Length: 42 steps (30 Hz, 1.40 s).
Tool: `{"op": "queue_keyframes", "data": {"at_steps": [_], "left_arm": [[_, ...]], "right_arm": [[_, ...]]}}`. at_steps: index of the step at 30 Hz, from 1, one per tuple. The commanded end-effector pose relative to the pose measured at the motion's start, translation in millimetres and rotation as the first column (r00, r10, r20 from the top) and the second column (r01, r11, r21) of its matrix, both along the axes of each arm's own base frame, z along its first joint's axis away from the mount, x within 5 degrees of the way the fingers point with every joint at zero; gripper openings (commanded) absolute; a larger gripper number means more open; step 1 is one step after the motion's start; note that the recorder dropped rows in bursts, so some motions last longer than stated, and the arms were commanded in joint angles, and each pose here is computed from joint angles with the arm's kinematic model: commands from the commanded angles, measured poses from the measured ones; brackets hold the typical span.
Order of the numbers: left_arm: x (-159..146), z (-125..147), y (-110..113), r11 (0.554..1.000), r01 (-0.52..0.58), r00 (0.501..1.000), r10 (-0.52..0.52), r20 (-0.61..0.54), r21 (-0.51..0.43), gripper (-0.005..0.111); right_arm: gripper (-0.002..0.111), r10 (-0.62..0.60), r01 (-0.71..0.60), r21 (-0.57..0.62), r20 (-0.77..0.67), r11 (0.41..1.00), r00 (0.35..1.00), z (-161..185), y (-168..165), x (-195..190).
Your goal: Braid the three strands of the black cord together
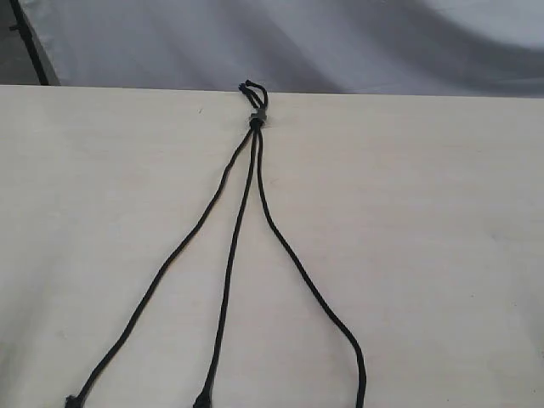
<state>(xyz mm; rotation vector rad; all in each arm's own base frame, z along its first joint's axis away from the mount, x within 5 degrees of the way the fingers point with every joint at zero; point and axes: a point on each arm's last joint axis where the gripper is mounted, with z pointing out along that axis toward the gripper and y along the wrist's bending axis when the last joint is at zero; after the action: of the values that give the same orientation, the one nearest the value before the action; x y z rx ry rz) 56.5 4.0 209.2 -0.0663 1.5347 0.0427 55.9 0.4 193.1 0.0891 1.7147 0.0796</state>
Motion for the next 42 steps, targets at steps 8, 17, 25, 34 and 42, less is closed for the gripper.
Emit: {"op": "queue_keyframes", "data": {"at_steps": [8,17,25,34,42], "left_arm": [[0,-1,0,1.000,-0.001,1.000,0.001,0.001,-0.005,0.000],[0,-1,0,1.000,-0.001,1.000,0.001,0.001,-0.005,0.000],[0,-1,0,1.000,-0.001,1.000,0.001,0.001,-0.005,0.000],[0,-1,0,1.000,-0.001,1.000,0.001,0.001,-0.005,0.000],[-1,11,0,1.000,0.004,0.992,-0.002,0.129,-0.013,0.000]], "right_arm": [[0.001,-0.007,0.007,-0.008,0.002,1.000,1.000,-1,-1,0],[0.001,-0.007,0.007,-0.008,0.002,1.000,1.000,-1,-1,0],[0.001,-0.007,0.007,-0.008,0.002,1.000,1.000,-1,-1,0],[0.001,-0.007,0.007,-0.008,0.004,1.000,1.000,-1,-1,0],[0.001,-0.013,0.011,0.015,0.111,1.000,0.994,9,-1,0]]}}
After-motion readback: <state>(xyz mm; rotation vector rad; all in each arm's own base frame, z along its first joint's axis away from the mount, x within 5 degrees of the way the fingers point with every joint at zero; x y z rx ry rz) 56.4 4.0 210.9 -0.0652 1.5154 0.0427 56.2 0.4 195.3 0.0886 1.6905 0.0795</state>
